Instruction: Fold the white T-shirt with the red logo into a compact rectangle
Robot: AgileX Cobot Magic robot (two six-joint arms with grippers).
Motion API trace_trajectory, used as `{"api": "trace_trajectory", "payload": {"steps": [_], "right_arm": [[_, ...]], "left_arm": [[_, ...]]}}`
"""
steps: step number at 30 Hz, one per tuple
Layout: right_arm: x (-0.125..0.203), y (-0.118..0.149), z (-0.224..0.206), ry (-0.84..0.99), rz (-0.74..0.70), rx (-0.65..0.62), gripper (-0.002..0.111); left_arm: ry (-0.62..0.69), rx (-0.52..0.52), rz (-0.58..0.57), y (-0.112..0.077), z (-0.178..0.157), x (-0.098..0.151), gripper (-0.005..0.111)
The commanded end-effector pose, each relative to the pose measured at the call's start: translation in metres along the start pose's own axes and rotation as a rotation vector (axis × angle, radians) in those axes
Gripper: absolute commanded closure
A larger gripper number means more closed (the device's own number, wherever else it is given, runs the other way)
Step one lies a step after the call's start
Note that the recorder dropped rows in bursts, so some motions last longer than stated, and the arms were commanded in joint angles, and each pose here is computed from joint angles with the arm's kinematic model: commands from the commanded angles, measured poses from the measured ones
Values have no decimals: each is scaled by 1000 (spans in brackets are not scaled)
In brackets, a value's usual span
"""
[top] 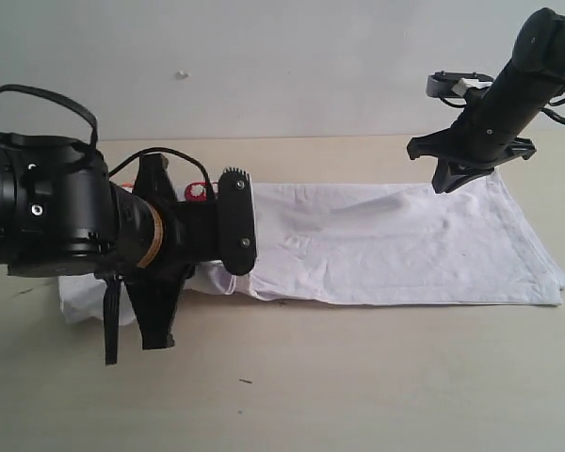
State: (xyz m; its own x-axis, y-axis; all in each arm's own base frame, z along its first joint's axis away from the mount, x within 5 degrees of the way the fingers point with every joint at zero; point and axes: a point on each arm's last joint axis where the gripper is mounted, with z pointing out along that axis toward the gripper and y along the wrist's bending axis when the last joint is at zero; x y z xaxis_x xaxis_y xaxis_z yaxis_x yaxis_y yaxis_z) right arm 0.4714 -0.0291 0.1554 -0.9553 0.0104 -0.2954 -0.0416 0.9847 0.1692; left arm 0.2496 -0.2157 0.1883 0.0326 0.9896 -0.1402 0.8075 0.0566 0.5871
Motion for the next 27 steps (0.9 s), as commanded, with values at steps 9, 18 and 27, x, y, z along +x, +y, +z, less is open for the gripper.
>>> {"api": "trace_trajectory", "payload": {"steps": [9, 18, 27], "right_arm": [[0, -3, 4, -7, -8, 1, 95], [0, -3, 4, -13, -11, 2, 95], [-1, -3, 4, -15, -19, 3, 95]], "left_arm": [[-89, -117, 198, 23, 22, 6, 85], [-95, -238, 78, 63, 36, 6, 64], [-123, -192, -612, 61, 10, -2, 64]]}}
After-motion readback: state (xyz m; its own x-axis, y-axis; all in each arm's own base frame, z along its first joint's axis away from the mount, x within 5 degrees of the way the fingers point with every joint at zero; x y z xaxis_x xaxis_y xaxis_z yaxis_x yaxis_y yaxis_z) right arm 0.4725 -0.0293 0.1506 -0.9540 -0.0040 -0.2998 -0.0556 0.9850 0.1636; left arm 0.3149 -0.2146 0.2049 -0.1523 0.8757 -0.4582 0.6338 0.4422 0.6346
